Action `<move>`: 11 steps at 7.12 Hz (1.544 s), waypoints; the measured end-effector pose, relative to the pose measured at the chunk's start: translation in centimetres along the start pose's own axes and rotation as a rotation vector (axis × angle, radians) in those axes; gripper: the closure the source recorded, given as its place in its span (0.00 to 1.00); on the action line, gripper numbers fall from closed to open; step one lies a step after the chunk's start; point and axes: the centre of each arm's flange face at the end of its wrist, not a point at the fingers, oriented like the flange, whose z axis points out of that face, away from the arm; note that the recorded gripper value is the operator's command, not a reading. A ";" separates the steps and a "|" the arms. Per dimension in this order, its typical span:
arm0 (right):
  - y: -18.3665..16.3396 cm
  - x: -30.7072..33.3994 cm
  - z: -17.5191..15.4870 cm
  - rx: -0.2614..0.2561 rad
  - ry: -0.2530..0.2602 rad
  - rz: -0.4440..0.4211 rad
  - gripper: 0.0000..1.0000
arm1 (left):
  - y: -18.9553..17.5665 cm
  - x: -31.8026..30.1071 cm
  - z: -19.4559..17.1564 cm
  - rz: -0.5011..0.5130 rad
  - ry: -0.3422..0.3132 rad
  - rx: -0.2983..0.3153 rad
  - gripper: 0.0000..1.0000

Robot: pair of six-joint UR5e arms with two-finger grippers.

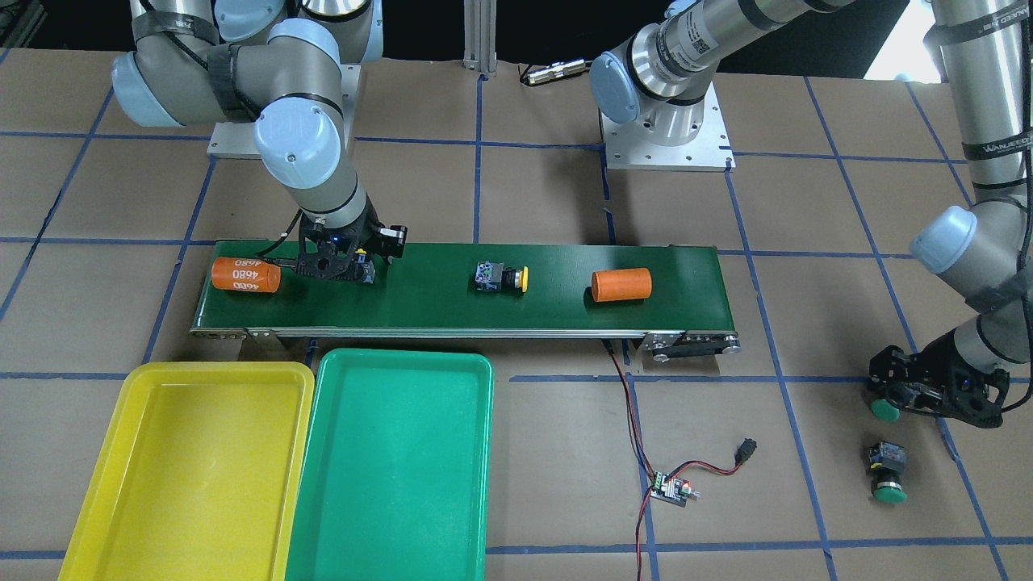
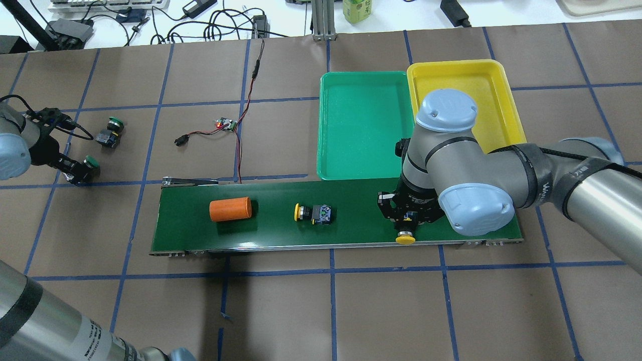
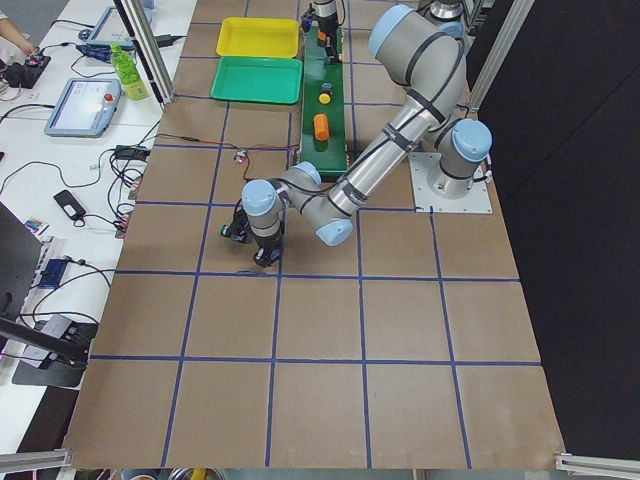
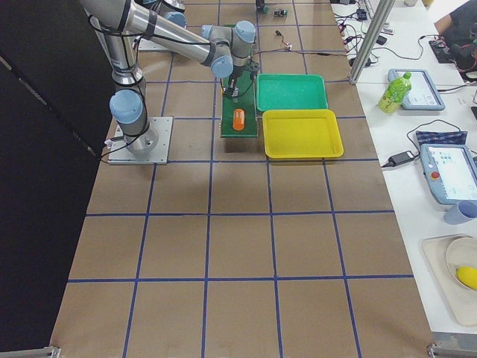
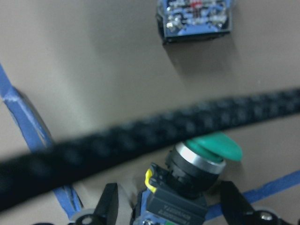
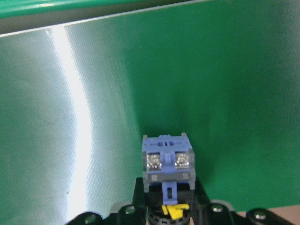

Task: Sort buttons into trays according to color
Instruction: 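Lift button into yellow tray with right gripper while left gripper carries green button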

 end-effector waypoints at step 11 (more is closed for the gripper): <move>-21.8 11.4 -9.1 0.273 0.071 -0.082 1.00 | -0.1 37.8 -9.1 -0.492 0.015 -0.024 0.45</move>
